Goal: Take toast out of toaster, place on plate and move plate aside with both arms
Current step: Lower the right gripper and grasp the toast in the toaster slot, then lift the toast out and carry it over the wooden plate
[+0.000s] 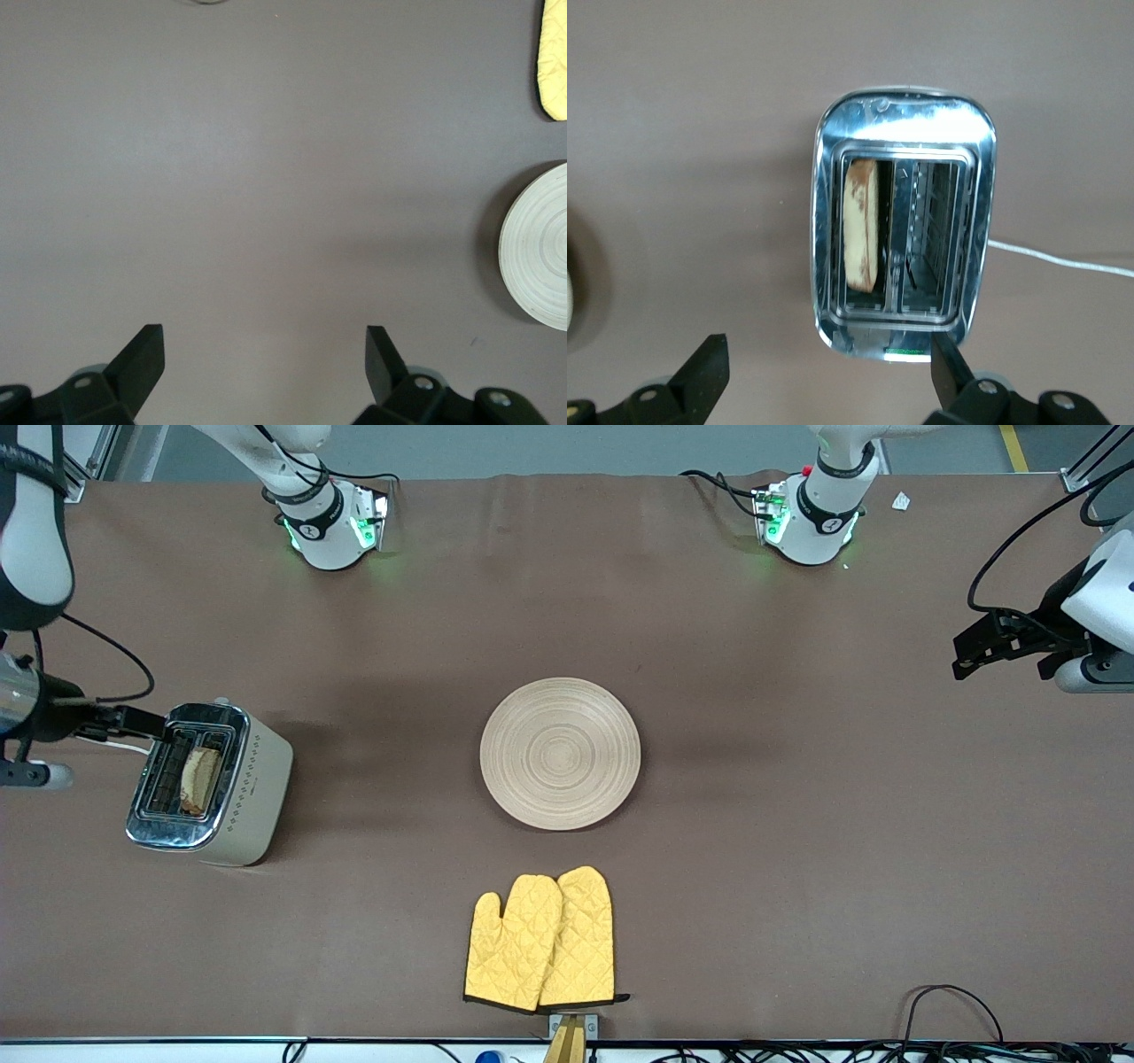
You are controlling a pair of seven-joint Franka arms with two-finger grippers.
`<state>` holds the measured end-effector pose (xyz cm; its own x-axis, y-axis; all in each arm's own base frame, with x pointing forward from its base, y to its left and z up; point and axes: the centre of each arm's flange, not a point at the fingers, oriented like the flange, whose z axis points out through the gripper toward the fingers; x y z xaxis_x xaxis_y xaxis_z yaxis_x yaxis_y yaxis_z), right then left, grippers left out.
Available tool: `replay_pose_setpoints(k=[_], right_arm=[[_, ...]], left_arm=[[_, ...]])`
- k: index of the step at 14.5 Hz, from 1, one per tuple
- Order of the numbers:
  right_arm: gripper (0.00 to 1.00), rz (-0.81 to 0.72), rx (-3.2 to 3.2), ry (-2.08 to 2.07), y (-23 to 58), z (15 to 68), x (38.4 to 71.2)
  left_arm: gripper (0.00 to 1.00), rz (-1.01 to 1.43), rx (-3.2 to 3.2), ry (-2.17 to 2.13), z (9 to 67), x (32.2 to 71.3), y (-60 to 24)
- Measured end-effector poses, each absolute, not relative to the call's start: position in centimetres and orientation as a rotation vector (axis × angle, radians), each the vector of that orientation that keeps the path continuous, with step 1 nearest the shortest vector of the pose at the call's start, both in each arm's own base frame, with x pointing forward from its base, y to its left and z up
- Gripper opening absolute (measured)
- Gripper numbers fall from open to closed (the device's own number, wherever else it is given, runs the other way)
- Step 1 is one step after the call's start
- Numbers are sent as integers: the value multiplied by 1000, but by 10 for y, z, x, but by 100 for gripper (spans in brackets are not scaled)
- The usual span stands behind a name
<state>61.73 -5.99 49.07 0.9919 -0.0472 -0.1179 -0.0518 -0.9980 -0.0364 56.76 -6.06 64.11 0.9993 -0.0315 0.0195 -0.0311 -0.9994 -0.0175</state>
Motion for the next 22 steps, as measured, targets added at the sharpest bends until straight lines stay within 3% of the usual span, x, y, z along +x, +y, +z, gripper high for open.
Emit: replay_pose_setpoints(k=[10, 12, 13, 14, 20, 22], right_arm=[[96, 184, -3145, 31, -67, 396, 639], [85, 212, -3139, 29, -67, 383, 640], [85, 223, -3136, 29, -67, 378, 640], [79, 231, -3134, 29, -67, 374, 640], [15, 232, -3137, 31, -69, 373, 642], [11, 221, -3144, 21, -70, 377, 643]], left_arm=[[100, -32, -3124, 47, 641, 568, -60], [100, -32, -3124, 47, 641, 568, -60], [100, -32, -3124, 48, 641, 568, -60], [100, -32, -3124, 48, 641, 568, -60], [100, -32, -3124, 50, 641, 568, -59], [100, -32, -3124, 52, 641, 568, -60]])
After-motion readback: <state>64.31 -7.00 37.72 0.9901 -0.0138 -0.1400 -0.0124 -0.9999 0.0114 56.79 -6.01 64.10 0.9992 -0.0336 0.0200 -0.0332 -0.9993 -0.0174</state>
